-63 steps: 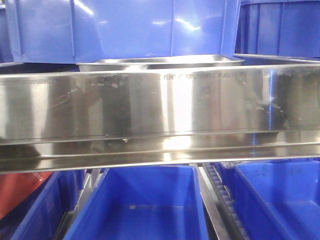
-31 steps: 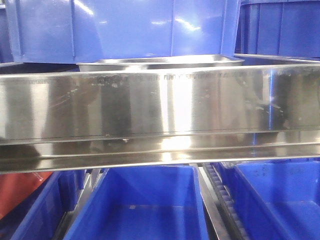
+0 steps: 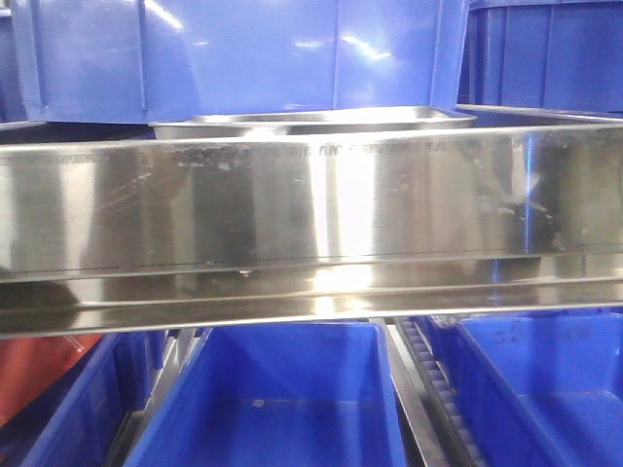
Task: Stack silver trays without gaps
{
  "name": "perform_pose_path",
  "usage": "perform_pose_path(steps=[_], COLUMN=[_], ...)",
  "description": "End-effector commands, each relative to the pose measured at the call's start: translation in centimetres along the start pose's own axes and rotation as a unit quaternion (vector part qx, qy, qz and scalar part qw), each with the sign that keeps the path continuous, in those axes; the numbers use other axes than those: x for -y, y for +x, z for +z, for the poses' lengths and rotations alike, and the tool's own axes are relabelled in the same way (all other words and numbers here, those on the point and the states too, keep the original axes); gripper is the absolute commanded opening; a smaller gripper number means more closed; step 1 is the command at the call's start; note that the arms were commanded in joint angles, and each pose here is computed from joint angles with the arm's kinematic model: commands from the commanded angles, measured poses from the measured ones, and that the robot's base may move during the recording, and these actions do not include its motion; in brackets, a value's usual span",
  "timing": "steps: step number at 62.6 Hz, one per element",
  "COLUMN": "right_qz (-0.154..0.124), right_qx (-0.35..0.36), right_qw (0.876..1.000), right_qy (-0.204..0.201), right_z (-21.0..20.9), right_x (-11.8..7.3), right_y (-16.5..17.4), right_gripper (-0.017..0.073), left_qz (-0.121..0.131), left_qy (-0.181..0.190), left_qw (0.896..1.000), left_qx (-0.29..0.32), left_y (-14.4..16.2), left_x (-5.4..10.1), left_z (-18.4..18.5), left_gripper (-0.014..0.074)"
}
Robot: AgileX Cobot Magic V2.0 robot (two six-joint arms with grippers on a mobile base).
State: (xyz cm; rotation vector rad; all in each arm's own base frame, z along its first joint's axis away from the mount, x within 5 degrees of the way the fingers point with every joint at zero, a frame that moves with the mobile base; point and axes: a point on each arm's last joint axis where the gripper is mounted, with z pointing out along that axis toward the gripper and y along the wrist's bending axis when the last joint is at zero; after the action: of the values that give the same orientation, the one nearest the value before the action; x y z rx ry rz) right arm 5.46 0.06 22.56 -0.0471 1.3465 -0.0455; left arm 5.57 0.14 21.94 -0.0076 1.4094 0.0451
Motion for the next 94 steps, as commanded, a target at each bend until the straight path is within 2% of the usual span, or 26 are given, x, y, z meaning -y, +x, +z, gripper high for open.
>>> perform_pose_path(steps=[1,35,43,50,57,62,71,73,80,84,87,94], right_qz=[0.000,0.000,0.013,0.019,0.022,0.040,0.122,0.130,0.136,0.144,0.148,0.145], right_qx=[0.049,0.061,0.057,0.068,0.109,0.137,0.143,0.141,0.111,0.063,0.026,-0.022], right_qw=[0.999,0.998,0.998,0.998,0.994,0.990,0.982,0.981,0.984,0.988,0.989,0.989], right_qy=[0.001,0.001,0.003,0.005,0.006,0.005,-0.007,-0.009,-0.007,-0.004,0.000,0.004], right_z=[-0.1,-0.1,-0.1,-0.1,-0.3,-0.4,-0.4,-0.4,-0.3,-0.1,0.0,-0.3], right_x=[0.0,0.0,0.1,0.1,0.2,0.2,0.2,0.2,0.1,0.1,0.2,0.3], right_y=[-0.9,-1.1,-1.0,-1.2,-2.0,-2.5,-2.6,-2.5,-2.0,-1.8,-2.4,-4.5], right_gripper=[-0.0081,-0.0081,-0.0081,-0.0081,-0.0081,-0.0081,-0.0081,-0.0081,-0.0081,-0.0081,-0.0081,-0.0081], left_qz=[0.001,-0.001,-0.025,-0.037,-0.042,-0.042,-0.042,-0.042,-0.054,-0.086,-0.104,-0.105], left_qy=[0.004,0.005,0.008,0.006,0.005,0.005,0.007,0.008,0.009,0.003,0.000,0.000], left_qw=[1.000,1.000,0.997,0.997,0.997,0.997,0.996,0.995,0.991,0.989,0.989,0.994], left_qx=[0.008,0.019,0.067,0.062,0.061,0.060,0.078,0.089,0.123,0.118,0.101,0.041], left_y=[-0.2,-0.4,-1.3,-1.2,-1.2,-1.2,-1.5,-1.7,-2.3,-2.6,-3.1,-4.5], left_x=[0.0,0.1,0.1,0.1,0.0,0.0,0.0,0.1,0.0,-0.2,-0.2,-0.2], left_z=[0.0,0.0,-0.1,-0.1,-0.1,-0.1,-0.1,-0.2,-0.3,-0.3,-0.3,-0.4], left_gripper=[0.0004,0.0004,0.0004,0.0004,0.0004,0.0004,0.0004,0.0004,0.0004,0.0004,0.0004,0.0004])
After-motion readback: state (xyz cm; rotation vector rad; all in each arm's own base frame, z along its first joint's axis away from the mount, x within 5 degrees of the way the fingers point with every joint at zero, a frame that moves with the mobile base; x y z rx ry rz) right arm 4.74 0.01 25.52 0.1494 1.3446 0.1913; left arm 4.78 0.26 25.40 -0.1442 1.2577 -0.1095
